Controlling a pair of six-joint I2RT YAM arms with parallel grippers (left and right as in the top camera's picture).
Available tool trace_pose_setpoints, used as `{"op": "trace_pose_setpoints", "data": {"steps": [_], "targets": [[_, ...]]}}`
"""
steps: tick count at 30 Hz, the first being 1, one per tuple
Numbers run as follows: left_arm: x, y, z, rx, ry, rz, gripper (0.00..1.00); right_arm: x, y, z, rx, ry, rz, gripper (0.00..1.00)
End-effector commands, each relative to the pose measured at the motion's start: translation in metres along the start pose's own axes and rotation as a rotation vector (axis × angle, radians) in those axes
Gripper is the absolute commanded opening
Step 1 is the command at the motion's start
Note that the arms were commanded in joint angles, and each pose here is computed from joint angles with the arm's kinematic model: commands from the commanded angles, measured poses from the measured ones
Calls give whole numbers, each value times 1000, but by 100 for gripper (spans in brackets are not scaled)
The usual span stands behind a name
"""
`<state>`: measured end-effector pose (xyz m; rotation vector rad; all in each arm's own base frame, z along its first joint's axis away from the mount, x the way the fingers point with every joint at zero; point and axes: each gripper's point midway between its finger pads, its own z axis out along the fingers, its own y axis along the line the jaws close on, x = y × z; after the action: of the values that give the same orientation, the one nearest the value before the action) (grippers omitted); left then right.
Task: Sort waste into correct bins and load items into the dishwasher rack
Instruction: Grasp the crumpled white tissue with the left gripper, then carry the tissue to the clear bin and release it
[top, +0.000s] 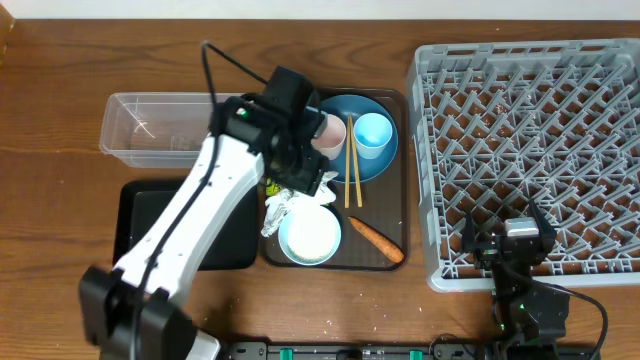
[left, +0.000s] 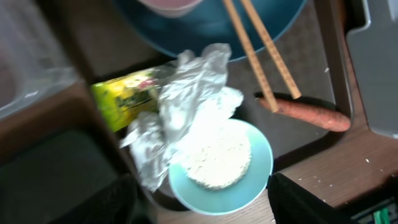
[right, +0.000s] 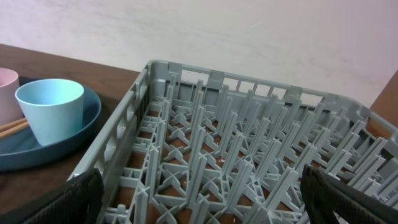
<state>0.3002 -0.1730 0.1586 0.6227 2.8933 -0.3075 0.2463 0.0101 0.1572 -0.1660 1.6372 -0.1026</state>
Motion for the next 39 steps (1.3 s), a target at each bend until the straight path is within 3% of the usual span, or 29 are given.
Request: {"op": "trace_pose_setpoints", "data": {"steps": [1,9,19,26,35,39], "targets": [[1,-7,22,55,58,25,70,1,-6,0,28,5,-2,99],[-13,-2,47,55,53,148,70,1,-6,0,29,5,-2,99],[-3,2,76,60,149,132,69,1,-6,0,28,5,-2,99],[-5,3,78,60,143,133,55,2,-6,0,28,5,-2,99],[6,3,87,71,171,126,55,2,-6,0,28,5,-2,99],[6,3,87,71,170,127,42,2,-6,0,28,6,-2,99]]}}
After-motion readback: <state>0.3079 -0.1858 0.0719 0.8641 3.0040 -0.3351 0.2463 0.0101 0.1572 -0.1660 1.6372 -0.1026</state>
